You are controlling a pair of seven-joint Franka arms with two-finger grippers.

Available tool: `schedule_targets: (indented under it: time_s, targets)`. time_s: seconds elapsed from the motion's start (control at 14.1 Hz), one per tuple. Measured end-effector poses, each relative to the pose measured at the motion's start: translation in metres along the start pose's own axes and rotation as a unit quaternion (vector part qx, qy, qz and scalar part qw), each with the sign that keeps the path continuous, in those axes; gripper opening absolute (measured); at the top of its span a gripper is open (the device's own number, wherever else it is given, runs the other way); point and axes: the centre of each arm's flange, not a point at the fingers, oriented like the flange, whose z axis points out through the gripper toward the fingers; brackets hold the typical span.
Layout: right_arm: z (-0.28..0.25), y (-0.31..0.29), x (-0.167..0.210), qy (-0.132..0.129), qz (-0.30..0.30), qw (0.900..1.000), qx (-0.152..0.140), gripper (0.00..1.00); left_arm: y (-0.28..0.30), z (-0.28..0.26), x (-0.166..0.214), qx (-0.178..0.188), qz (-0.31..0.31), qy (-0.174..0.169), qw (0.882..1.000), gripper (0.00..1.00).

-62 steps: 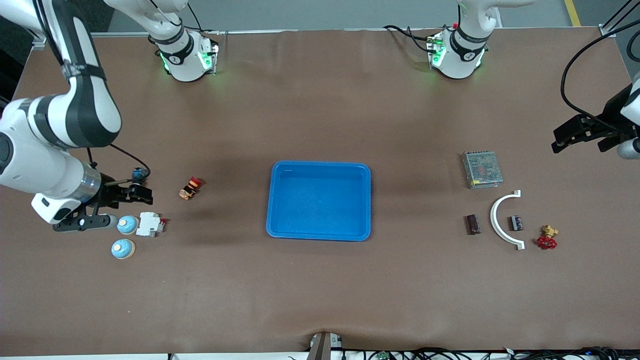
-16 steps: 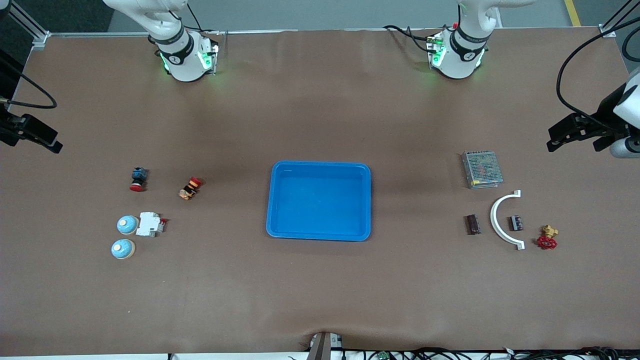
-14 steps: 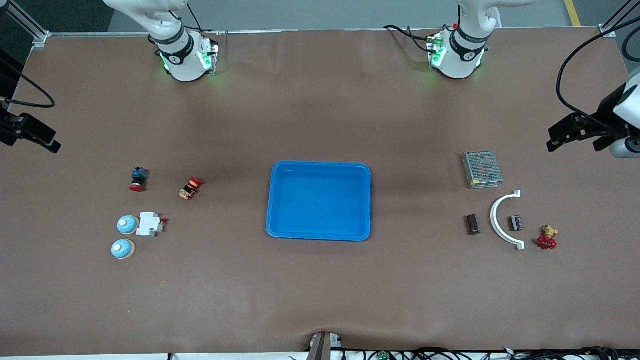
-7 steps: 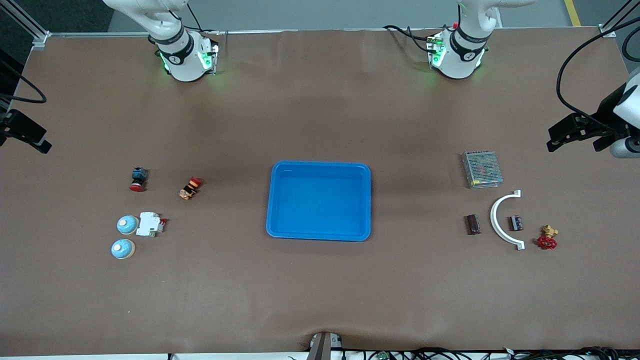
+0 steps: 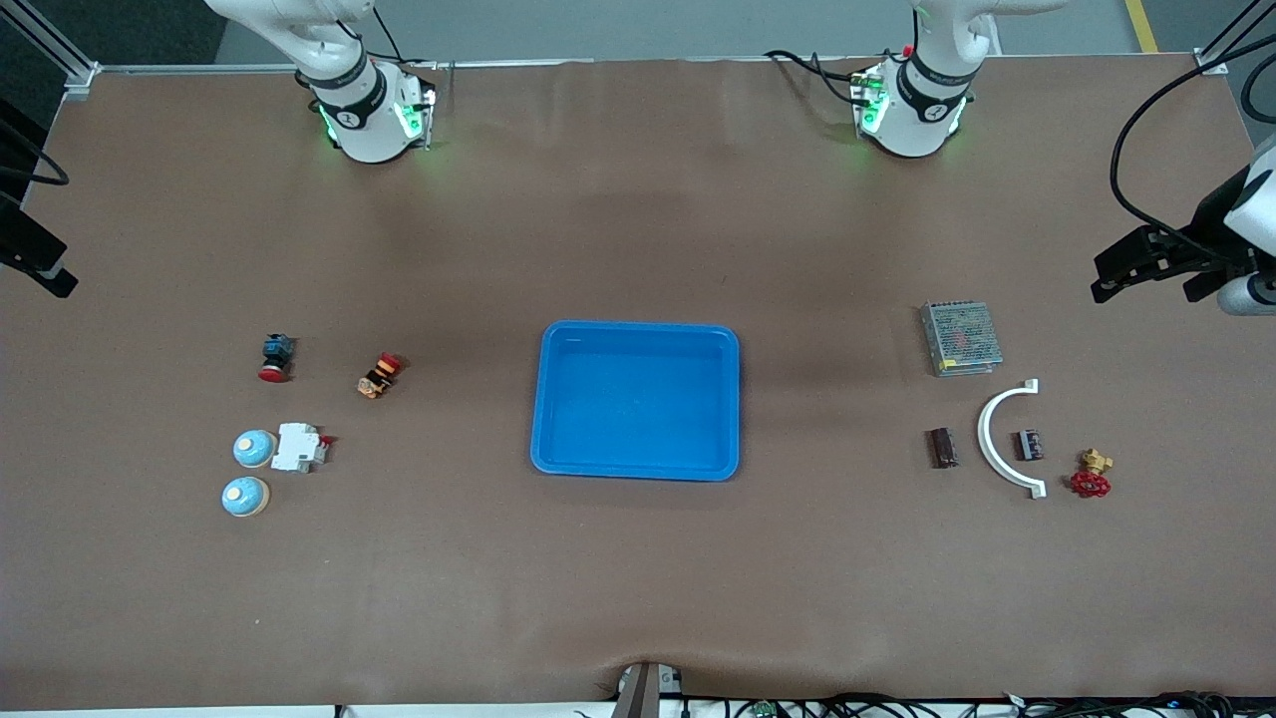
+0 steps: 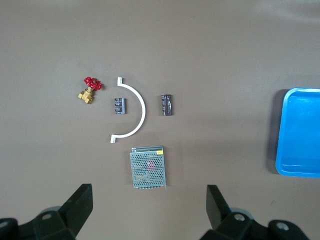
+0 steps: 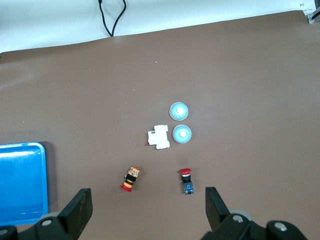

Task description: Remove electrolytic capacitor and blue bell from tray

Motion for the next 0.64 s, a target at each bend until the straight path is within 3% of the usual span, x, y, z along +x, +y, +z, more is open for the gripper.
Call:
schedule_targets:
  time_s: [0.64]
  targets:
    - [-0.0052, -0.0016, 0.0002, 0.004, 0.002, 1.000, 0.001, 1.00, -0.0001, 0.0000, 0.0000, 0.000, 0.000, 0.000, 1.000, 1.00]
